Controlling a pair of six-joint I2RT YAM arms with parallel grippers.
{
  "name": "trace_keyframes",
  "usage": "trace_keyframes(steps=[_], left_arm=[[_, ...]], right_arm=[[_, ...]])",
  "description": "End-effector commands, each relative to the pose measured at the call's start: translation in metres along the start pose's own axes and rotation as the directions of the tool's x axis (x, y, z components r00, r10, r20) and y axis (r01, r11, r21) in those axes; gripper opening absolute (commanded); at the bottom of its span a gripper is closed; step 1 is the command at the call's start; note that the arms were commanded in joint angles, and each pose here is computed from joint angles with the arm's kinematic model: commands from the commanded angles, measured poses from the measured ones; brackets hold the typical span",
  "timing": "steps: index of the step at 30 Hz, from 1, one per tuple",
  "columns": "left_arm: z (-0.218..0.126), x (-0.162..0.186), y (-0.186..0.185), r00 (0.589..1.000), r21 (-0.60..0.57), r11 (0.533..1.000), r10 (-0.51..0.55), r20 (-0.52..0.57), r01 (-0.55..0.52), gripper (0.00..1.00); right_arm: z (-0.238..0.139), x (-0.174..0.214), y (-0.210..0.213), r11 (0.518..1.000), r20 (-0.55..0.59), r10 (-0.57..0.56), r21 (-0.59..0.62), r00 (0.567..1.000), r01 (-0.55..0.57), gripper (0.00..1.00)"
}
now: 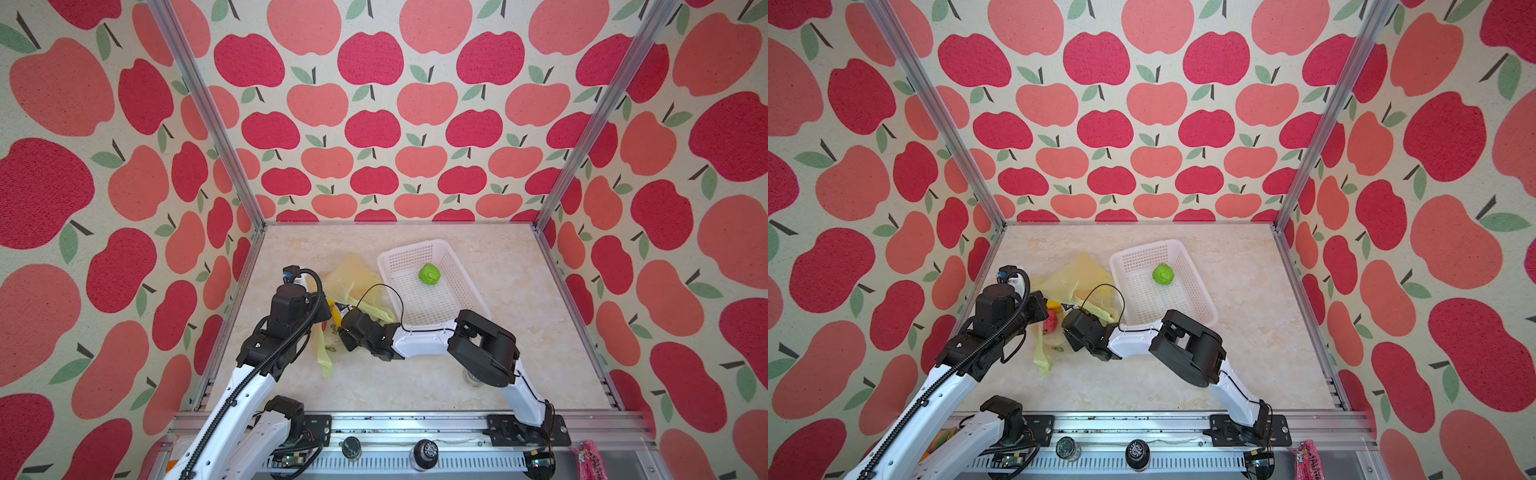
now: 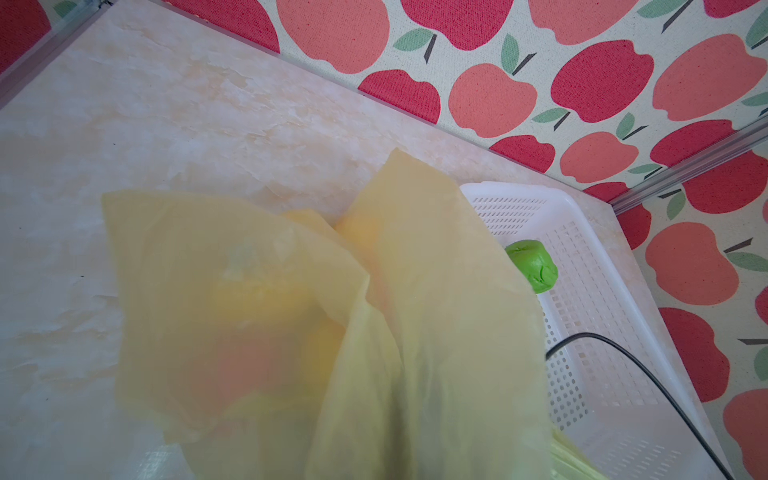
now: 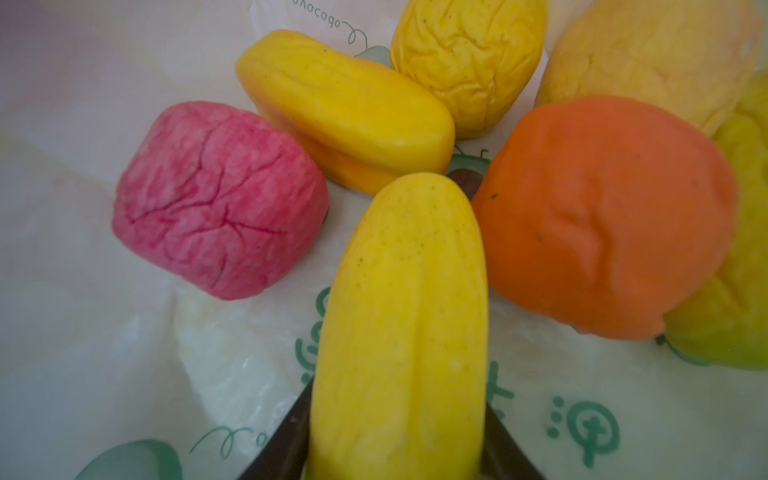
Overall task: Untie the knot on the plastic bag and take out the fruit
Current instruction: 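Grasp the long yellow cucumber with the right gripper and lift it, then carry the yellow cucumber over the basket and release it with the right gripper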
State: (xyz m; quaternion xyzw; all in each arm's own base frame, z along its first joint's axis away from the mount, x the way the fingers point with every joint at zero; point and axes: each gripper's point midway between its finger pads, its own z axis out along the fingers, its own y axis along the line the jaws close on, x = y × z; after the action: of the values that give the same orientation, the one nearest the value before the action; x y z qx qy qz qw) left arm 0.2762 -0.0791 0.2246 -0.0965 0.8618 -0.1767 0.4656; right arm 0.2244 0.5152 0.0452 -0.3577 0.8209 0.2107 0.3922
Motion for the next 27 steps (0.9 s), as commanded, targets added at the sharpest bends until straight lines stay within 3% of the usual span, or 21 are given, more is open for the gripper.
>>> trace_keyframes(steps=[1, 6, 12, 17, 22, 26, 27], left_arm=[[-0.010, -0.015, -0.006, 0.999, 0.017, 1.000, 0.005, 0.036, -0.006, 0.00], [-0.010, -0.015, -0.005, 0.999, 0.016, 1.000, 0.005, 0.036, -0.005, 0.00], [-0.009, -0.014, -0.004, 0.999, 0.014, 1.000, 0.001, 0.035, -0.002, 0.00], [-0.009, -0.014, -0.004, 0.999, 0.013, 1.000, 0.001, 0.036, -0.001, 0.00], [-0.007, -0.013, -0.003, 0.999, 0.011, 1.000, -0.002, 0.032, 0.001, 0.00], [-0.004, -0.012, -0.002, 1.000, 0.010, 1.000, -0.003, 0.025, 0.002, 0.00], [-0.004, -0.011, -0.002, 1.000, 0.010, 1.000, -0.004, 0.024, 0.003, 0.00]], right_arm=[[-0.039, -0.045, 0.010, 0.997, 0.167, -0.004, -0.081, 0.986, 0.017, 0.44], [-0.094, -0.070, 0.019, 0.988, 0.315, -0.057, -0.120, 0.947, 0.099, 0.40], [-0.159, -0.085, 0.030, 0.969, 0.483, -0.116, -0.139, 0.868, 0.207, 0.37], [-0.197, -0.094, 0.022, 0.963, 0.577, -0.115, -0.135, 0.808, 0.234, 0.35], [-0.253, -0.127, -0.007, 0.969, 0.691, -0.202, 0.038, 0.694, 0.244, 0.32], [-0.309, -0.160, -0.046, 0.954, 0.755, -0.299, 0.241, 0.584, 0.177, 0.26], [-0.318, -0.165, -0.059, 0.948, 0.757, -0.313, 0.285, 0.574, 0.141, 0.26]])
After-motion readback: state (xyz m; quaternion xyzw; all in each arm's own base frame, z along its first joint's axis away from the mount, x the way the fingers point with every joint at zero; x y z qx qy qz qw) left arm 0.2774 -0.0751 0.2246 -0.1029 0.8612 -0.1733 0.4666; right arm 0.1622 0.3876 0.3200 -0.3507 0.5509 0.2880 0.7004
